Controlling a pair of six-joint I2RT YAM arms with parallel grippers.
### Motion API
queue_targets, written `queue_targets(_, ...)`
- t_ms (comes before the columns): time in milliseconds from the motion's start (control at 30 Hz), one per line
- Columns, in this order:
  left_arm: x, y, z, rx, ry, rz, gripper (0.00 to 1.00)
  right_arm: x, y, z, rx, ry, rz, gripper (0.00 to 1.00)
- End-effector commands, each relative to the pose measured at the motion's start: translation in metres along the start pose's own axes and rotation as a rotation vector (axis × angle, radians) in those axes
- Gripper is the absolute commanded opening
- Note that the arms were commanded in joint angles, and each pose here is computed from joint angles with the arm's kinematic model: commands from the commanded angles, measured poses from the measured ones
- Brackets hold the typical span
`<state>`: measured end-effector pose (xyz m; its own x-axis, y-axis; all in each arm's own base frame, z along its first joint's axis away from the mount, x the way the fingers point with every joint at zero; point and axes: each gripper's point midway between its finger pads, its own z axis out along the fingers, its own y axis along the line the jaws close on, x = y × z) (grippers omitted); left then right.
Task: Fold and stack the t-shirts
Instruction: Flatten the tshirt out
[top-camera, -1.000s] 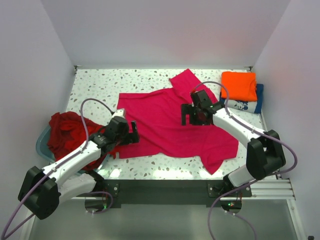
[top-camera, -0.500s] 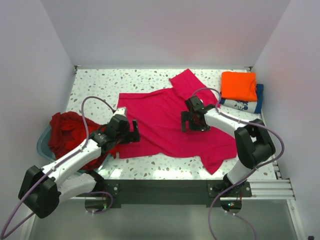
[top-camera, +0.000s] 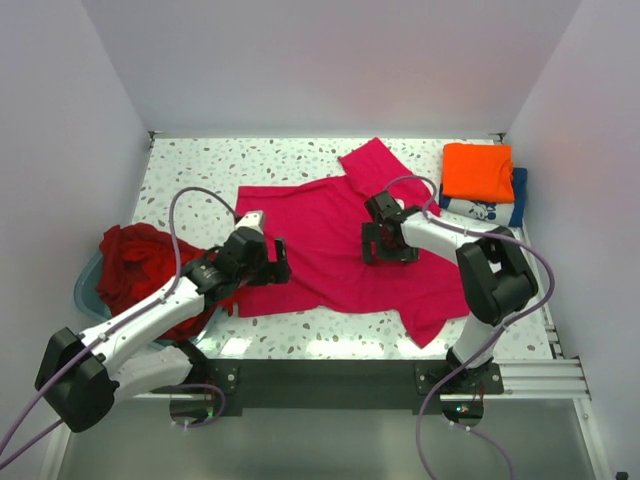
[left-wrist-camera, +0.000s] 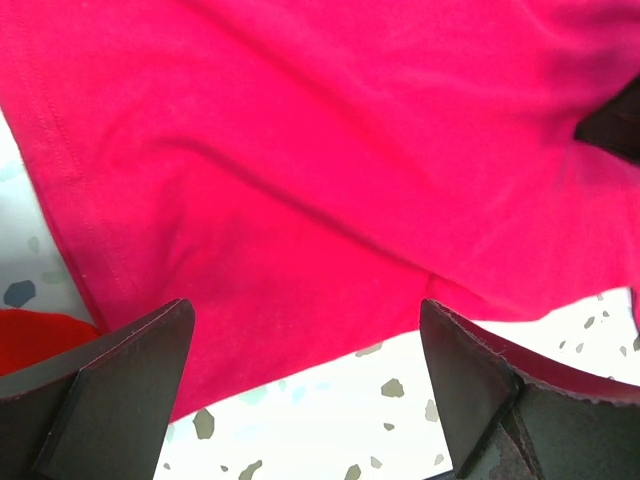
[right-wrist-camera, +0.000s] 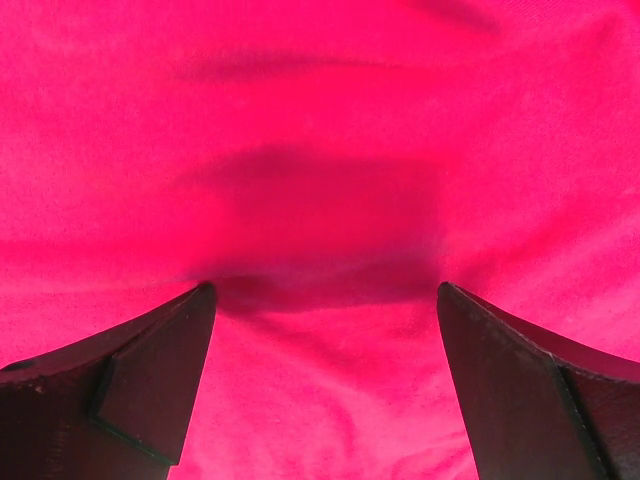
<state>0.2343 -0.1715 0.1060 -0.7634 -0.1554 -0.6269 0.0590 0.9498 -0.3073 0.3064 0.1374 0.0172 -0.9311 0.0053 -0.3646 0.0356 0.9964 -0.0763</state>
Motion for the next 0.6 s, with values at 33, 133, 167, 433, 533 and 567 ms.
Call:
queue_targets(33,-0.001,-0.013,-0.005,0.027,-0.014,0.018,1.00,0.009,-0.030,0.018,0.135,0.039,0.020,0.97)
queue_targets(133,0.013,-0.020,-0.003,0.042,0.009,0.026,1.00,0.004,-0.040,0.018,0.141,0.041,0.049,0.97)
queue_targets(167,0.015,-0.023,-0.003,0.047,0.011,0.028,1.00,0.001,-0.044,0.018,0.140,0.041,0.061,0.97)
queue_targets(433,0.050,-0.036,0.005,0.026,0.072,0.067,1.00,-0.011,-0.071,0.019,0.130,0.053,0.134,0.98)
queue_targets(533,0.056,-0.027,0.008,-0.009,0.079,0.046,1.00,-0.015,-0.072,0.017,0.121,0.048,0.133,0.98)
queue_targets(567,0.060,-0.022,0.008,-0.028,0.089,0.042,1.00,-0.018,-0.071,0.016,0.114,0.043,0.134,0.98)
